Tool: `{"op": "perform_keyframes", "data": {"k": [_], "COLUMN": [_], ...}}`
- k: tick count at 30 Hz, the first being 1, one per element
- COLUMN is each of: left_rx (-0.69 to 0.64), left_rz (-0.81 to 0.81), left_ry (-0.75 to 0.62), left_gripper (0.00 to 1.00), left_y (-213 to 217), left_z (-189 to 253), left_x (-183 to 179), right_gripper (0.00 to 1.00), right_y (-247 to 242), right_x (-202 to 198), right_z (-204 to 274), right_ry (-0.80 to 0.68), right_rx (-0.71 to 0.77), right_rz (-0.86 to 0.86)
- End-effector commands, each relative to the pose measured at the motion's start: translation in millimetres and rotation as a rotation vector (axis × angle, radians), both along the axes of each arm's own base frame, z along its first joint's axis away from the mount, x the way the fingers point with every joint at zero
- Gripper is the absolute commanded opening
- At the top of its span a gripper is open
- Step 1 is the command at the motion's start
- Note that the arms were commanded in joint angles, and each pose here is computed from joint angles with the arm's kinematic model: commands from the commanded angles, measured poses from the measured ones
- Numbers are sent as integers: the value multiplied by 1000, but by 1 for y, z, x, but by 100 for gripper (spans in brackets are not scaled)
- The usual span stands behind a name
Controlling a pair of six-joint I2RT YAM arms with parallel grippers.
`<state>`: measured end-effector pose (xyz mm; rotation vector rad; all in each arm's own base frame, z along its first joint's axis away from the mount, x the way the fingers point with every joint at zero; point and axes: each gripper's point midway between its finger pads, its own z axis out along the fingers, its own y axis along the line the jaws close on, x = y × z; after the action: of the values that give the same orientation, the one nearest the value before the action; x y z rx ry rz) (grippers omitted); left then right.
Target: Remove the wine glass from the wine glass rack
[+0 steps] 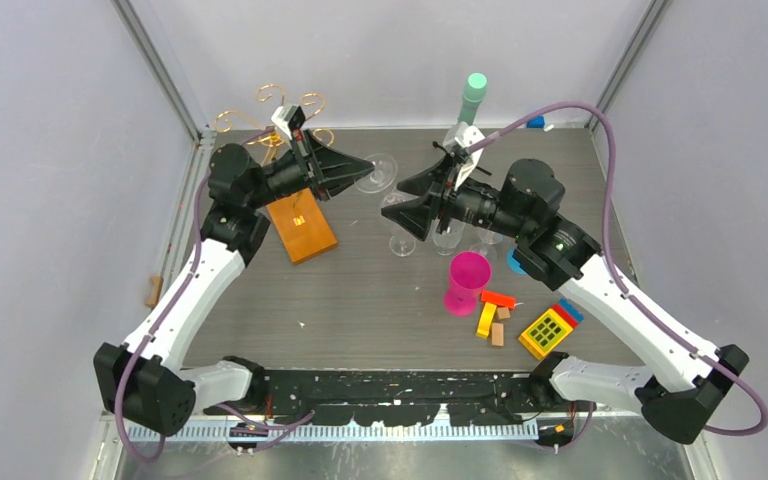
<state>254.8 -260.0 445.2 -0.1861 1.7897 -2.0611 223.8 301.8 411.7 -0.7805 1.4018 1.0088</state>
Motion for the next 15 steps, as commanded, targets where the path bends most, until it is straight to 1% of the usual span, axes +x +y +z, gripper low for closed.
{"op": "perform_keyframes", "data": {"k": [1, 3, 4, 9, 10, 11, 12, 13, 14, 15], "left_rx": [-54, -58, -60, -67, -66, -67, -68, -70, -72, -73], "left_rz": [-28, -34, -40, -36, -34, -34, -34, -33, -31, -27], "left_ry": [-76, -70, -69, -42, -39, -40, -39, -40, -42, -46], "left_gripper": [0, 0, 0, 0, 0, 0, 0, 0, 0, 1], "left_y": [5, 5, 4, 5, 6, 6, 7, 7, 8, 8], "left_z": [28, 28, 28, 25, 24, 24, 24, 25, 26, 27], "left_x": [-29, -34, -37, -43, -43, -45, -45, -46, -47, -46], "right_gripper": [65, 61, 56, 41, 35, 31, 19, 12, 3, 2], "right_y": [12, 17, 20, 27, 28, 29, 29, 30, 30, 30], "right_x": [-13, -13, -14, -11, -11, -11, -11, -11, -10, -9], "right_z": [33, 32, 31, 28, 27, 32, 35, 36, 38, 37], "right_ry": [-94, -82, -72, -34, -30, -38, -39, -33, -28, -21], "right_rx": [48, 47, 45, 45, 46, 62, 75, 81, 92, 96], "right_rz": [112, 136, 153, 169, 175, 179, 181, 181, 175, 172]}}
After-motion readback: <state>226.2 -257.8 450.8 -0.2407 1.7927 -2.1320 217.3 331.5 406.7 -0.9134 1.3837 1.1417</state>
